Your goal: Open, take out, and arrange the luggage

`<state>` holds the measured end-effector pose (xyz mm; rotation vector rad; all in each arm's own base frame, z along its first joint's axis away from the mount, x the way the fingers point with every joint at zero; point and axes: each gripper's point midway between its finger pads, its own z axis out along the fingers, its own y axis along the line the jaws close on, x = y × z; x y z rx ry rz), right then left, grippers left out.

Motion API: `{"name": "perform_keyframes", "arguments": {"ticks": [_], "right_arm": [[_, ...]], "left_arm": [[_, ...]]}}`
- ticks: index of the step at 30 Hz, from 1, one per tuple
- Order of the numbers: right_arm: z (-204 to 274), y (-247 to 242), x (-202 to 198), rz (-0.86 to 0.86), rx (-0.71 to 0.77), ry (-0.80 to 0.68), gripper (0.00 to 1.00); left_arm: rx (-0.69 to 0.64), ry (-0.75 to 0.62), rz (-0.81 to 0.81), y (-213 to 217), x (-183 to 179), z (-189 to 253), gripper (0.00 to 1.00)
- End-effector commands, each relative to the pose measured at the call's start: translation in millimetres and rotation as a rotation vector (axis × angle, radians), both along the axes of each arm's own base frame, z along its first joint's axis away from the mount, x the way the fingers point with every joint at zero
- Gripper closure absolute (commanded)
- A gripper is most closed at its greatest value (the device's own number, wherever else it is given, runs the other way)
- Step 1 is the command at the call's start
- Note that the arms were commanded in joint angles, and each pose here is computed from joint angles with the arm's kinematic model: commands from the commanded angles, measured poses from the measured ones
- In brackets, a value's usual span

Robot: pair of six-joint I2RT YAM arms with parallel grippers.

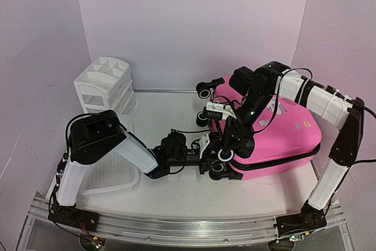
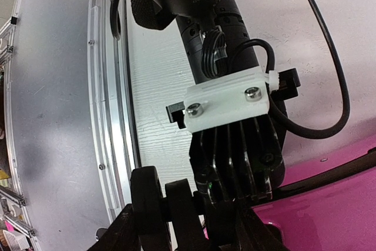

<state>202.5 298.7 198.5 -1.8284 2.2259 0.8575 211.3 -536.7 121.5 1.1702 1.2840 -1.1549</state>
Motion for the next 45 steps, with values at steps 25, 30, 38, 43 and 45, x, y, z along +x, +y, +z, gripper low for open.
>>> {"name": "perform_keyframes", "arguments": {"ticks": [25, 30, 38, 43, 45], "right_arm": [[41, -14, -90, -0.008, 0.156, 0.317, 1.00], [35, -31, -113, 0.007, 0.102, 0.329, 1.00], [32, -49, -134, 0.025, 0.100, 0.317, 1.00], [32, -59, -145, 0.068, 0.103, 0.313, 1.00], [35, -69, -156, 0.129, 0.096, 0.329, 1.00]], "left_arm": [[0.068, -0.101, 0.363, 28, 102, 22, 1.00], [0.128, -0.037, 0.524, 35, 141, 34, 1.00], [0.048, 0.167, 0.624, 67, 194, 42, 1.00], [0.019, 0.165, 0.595, 78, 205, 59, 1.00], [0.016, 0.174, 0.575, 82, 206, 60, 1.00]]}}
